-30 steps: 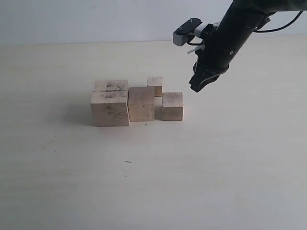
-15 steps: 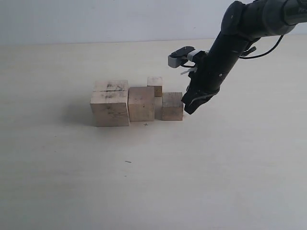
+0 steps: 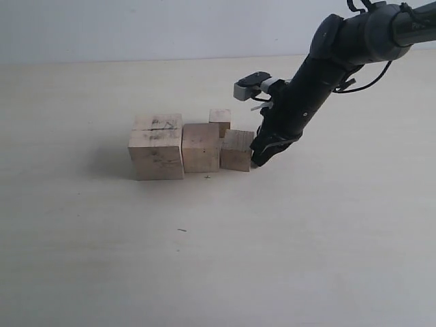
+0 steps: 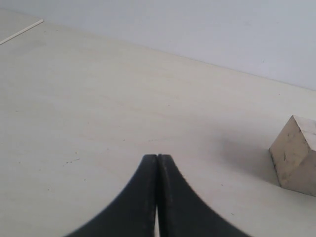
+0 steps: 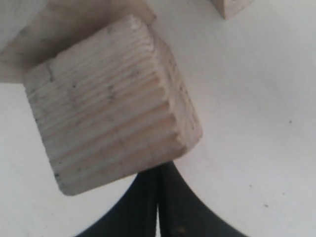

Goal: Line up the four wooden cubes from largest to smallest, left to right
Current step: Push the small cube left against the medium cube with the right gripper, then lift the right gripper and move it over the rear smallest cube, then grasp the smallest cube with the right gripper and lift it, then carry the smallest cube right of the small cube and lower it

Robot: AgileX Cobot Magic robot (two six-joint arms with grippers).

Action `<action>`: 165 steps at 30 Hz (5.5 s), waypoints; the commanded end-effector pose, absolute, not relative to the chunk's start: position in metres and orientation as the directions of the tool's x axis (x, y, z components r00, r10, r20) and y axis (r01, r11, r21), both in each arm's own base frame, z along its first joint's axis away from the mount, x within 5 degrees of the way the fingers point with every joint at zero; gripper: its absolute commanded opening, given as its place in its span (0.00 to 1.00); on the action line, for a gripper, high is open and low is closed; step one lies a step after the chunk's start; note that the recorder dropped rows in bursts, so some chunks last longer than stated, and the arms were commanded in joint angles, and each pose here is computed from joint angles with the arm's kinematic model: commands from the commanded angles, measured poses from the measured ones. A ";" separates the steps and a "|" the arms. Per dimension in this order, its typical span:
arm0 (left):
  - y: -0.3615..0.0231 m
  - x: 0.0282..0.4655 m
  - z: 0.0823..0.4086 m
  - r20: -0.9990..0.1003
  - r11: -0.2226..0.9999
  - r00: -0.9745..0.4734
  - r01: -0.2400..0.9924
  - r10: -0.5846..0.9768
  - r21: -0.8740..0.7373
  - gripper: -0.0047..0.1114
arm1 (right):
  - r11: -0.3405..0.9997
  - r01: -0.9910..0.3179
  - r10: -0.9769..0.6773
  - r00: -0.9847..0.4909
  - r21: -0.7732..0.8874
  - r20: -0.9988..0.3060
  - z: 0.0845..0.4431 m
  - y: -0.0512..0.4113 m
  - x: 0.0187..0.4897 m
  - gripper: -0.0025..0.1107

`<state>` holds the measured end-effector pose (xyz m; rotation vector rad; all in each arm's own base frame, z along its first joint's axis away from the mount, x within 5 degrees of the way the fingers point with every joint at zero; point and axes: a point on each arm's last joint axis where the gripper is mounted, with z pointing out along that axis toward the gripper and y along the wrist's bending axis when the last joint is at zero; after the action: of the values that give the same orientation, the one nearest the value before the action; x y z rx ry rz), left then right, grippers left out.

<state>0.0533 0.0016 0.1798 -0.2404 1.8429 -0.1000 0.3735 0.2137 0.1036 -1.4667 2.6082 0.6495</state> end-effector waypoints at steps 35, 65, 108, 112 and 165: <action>0.001 0.053 0.180 -0.943 0.976 -0.258 -0.104 -0.212 -0.191 0.04 | 0.421 -0.852 -0.756 -0.519 0.312 -0.398 0.108 0.222 0.380 0.02; 0.001 0.053 0.180 -0.943 0.976 -0.258 -0.104 -0.212 -0.191 0.04 | 0.783 -0.564 -0.423 -0.791 0.260 -0.442 0.203 0.256 0.384 0.02; 0.001 0.053 0.180 -0.943 0.976 -0.258 -0.104 -0.212 -0.191 0.04 | 0.918 -0.266 -0.139 -0.911 0.294 -0.388 0.137 0.299 0.404 0.61; 0.001 0.053 0.180 -0.943 0.976 -0.258 -0.104 -0.212 -0.191 0.04 | 0.925 -0.264 -0.147 -0.912 0.274 -0.383 0.125 0.298 0.406 0.59; 0.001 0.053 0.180 -0.943 0.976 -0.258 -0.104 -0.212 -0.191 0.04 | 0.913 -0.310 -0.218 -0.920 0.264 -0.327 0.171 0.178 0.363 0.02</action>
<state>0.0533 0.0016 0.1798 -0.2404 1.8429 -0.1000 0.3666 0.1780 0.1735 -0.3276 2.8194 0.4324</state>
